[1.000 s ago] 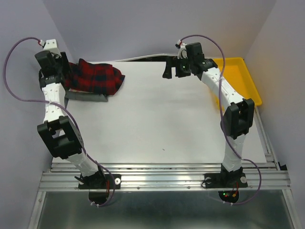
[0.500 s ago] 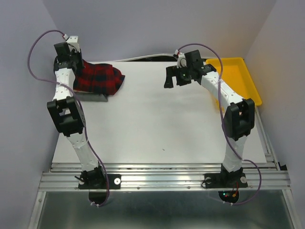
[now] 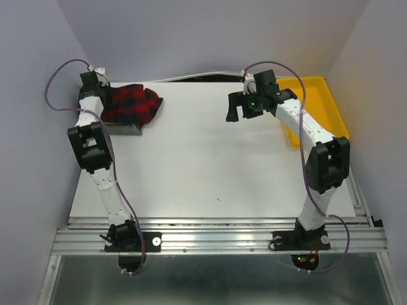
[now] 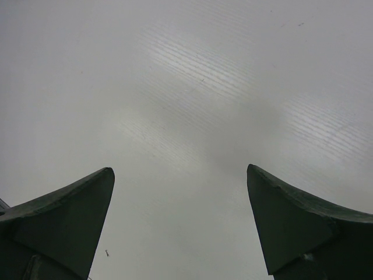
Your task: Fold and stack the skirts
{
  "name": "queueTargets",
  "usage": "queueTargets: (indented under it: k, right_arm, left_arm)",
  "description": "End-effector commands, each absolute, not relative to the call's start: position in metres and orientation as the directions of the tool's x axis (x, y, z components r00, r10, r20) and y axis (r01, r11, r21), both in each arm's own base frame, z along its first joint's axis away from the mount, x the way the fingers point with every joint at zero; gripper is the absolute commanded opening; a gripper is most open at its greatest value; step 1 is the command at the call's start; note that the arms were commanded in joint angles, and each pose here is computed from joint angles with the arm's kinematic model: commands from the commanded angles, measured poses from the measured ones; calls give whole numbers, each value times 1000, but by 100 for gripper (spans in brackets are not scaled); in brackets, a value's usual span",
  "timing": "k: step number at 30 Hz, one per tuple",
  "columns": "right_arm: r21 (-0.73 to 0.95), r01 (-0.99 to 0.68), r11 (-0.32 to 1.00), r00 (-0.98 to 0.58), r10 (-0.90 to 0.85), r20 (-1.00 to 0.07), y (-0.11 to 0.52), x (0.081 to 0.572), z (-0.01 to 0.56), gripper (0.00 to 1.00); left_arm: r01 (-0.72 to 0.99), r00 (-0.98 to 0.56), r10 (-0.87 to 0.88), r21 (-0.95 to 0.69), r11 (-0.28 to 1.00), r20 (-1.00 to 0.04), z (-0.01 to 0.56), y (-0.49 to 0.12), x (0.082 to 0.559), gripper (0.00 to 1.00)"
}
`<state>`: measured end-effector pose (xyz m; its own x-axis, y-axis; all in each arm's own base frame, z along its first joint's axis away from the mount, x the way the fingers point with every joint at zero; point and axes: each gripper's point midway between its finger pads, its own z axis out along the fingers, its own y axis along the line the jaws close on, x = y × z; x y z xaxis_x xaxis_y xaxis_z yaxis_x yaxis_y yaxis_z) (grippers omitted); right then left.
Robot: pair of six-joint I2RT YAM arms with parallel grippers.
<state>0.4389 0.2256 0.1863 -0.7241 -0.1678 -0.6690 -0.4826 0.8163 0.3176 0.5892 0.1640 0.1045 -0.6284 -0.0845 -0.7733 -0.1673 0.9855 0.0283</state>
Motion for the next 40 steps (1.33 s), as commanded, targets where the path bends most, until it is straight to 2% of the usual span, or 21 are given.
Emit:
queueTargets:
  k: [1, 2, 3, 4, 8, 9, 11, 12, 16, 18, 20, 21, 23, 24, 26, 27, 31, 37, 40]
  right_arm:
    - [271, -516, 812, -659, -174, -732, 218, 432, 220, 100]
    - [268, -519, 811, -657, -178, -733, 217, 431, 220, 100]
    - [264, -519, 813, -654, -179, -736, 217, 431, 222, 100]
    - [250, -524, 814, -641, -185, -745, 215, 432, 225, 100]
    - [191, -538, 821, -602, -215, -769, 204, 431, 236, 100]
    - [184, -527, 830, -602, -211, -770, 197, 432, 236, 100]
    - [193, -491, 849, -620, -185, -763, 180, 433, 232, 100]
    - [216, -476, 852, -627, -158, -762, 173, 432, 235, 100]
    - [254, -385, 887, -669, -78, -739, 127, 433, 225, 100]
    - [262, -314, 912, -693, -32, -721, 97, 433, 215, 100]
    - [293, -246, 924, -721, 28, -692, 79, 427, 205, 100]
    - [306, -184, 934, -729, 79, -680, 56, 428, 201, 100]
    - [345, -150, 926, -745, 124, -656, 44, 420, 193, 100]
    - [342, -131, 930, -763, 126, -634, 35, 412, 179, 100]
    - [322, -140, 936, -758, 107, -643, 33, 401, 175, 100]
    - [320, -120, 940, -781, 109, -615, 32, 388, 158, 100]
    - [290, -158, 944, -788, 56, -613, 33, 359, 133, 100]
    - [277, -152, 949, -802, 46, -596, 32, 336, 114, 100]
    - [285, -157, 945, -799, 48, -600, 34, 336, 117, 100]
  left_arm:
    - [-211, -567, -45, 92, 973, -823, 144, 196, 589, 48]
    - [-204, -557, -37, 94, 974, -829, 151, 194, 588, 54]
    - [-193, -548, -32, 89, 977, -836, 156, 191, 587, 54]
    - [-158, -547, -26, 72, 985, -836, 155, 183, 582, 60]
    - [-105, -447, 49, 107, 989, -893, 230, 166, 570, 69]
    - [-108, -421, 54, 109, 988, -905, 248, 165, 568, 85]
    - [-78, -396, 64, 103, 992, -916, 282, 154, 557, 99]
    - [-62, -367, 100, 132, 989, -925, 309, 148, 556, 99]
    - [33, -381, 217, 222, 975, -899, 344, 109, 536, 99]
    - [154, -392, 304, 264, 952, -868, 343, 69, 521, 99]
    - [195, -368, 353, 299, 934, -860, 351, 41, 504, 99]
    - [218, -417, 353, 285, 933, -837, 320, 29, 498, 99]
    - [234, -391, 341, 266, 935, -855, 320, 0, 484, 99]
    - [298, -436, 349, 233, 926, -830, 286, -28, 474, 99]
    - [321, -457, 307, 167, 932, -835, 270, -47, 457, 99]
    - [345, -510, 298, 126, 930, -807, 240, -54, 445, 99]
    - [394, -560, 272, 38, 918, -783, 198, -82, 414, 99]
    - [406, -572, 289, 40, 913, -768, 177, -92, 402, 99]
    - [409, -543, 297, 62, 911, -785, 185, -92, 406, 99]
